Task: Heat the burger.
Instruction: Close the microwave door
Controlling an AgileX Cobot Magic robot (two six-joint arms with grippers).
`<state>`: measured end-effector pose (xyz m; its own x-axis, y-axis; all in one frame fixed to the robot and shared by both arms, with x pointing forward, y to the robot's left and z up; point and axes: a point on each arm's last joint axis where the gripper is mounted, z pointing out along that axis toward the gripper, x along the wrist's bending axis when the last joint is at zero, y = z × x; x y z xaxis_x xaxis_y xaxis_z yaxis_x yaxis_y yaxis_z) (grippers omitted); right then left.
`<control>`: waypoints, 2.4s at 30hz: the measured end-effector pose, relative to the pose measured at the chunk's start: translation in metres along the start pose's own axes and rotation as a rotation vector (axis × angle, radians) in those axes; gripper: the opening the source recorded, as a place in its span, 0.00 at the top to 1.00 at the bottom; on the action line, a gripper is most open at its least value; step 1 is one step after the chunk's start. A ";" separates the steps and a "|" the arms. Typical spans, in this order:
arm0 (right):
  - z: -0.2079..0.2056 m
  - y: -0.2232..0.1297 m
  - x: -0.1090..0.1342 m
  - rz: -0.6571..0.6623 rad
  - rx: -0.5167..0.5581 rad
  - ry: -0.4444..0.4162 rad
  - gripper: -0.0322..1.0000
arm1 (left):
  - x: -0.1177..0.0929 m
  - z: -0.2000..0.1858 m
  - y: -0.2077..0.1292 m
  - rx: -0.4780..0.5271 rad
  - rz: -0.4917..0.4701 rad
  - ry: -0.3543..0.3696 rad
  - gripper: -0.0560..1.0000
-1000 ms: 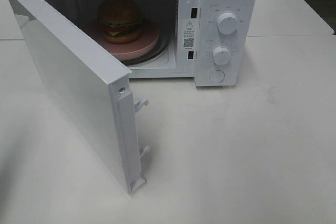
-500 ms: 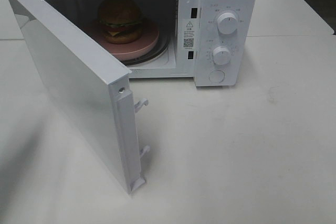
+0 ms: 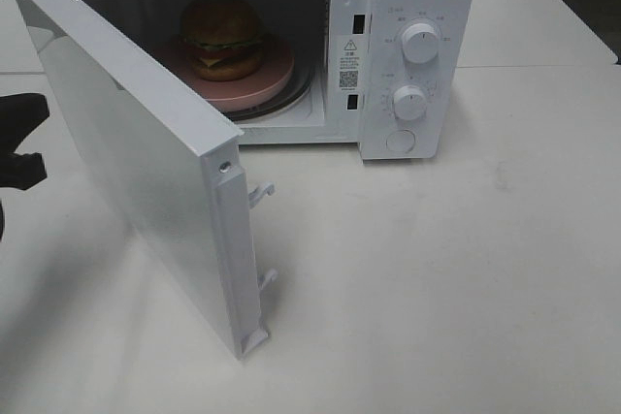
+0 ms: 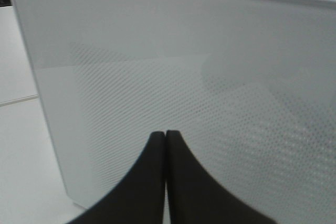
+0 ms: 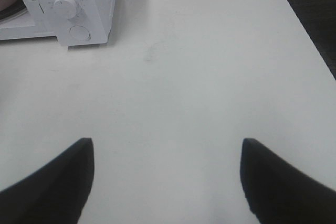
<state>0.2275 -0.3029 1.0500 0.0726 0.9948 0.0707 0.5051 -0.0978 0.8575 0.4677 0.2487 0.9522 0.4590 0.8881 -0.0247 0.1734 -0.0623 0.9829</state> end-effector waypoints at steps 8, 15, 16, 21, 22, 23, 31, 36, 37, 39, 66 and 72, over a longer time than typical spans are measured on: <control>0.000 0.000 0.000 0.000 0.000 0.000 0.25 | -0.016 0.037 -0.004 0.022 -0.022 -0.088 0.95; 0.000 0.000 0.000 0.000 0.000 0.000 0.25 | -0.030 0.057 -0.003 0.016 -0.026 -0.134 0.95; 0.000 0.000 0.000 0.000 0.000 0.000 0.25 | -0.034 0.062 -0.002 0.007 -0.021 -0.139 0.95; 0.000 0.000 0.000 0.000 0.000 0.000 0.25 | -0.041 0.074 0.005 -0.003 -0.021 -0.138 0.95; 0.000 0.000 0.000 0.000 0.000 0.000 0.25 | -0.041 0.074 0.005 -0.003 -0.021 -0.138 0.95; 0.000 0.000 0.000 0.000 0.000 0.000 0.25 | -0.043 0.079 0.008 -0.005 -0.022 -0.138 0.95; 0.000 0.000 0.000 0.000 0.000 0.000 0.25 | -0.058 0.105 0.018 -0.024 -0.026 -0.156 0.95; 0.000 0.000 0.000 0.000 0.000 0.000 0.25 | -0.070 0.122 0.023 -0.027 -0.047 -0.158 0.95; 0.000 0.000 0.000 0.000 0.000 0.000 0.25 | -0.072 0.125 0.023 -0.027 -0.053 -0.158 0.95; 0.000 0.000 0.000 0.000 0.000 0.000 0.25 | -0.077 0.133 0.024 -0.022 -0.054 -0.159 0.95; 0.000 0.000 0.000 0.000 0.000 0.000 0.25 | -0.117 0.201 0.029 0.048 0.030 -0.240 0.95; 0.000 0.000 0.000 0.000 0.000 0.000 0.25 | -0.112 0.187 0.038 0.134 0.025 -0.205 0.95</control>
<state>0.2275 -0.3029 1.0500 0.0726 0.9948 0.0707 0.5051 -0.0978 0.8575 0.5856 0.0614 0.9579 0.6296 0.7753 -0.0504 0.2672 -0.1552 0.9511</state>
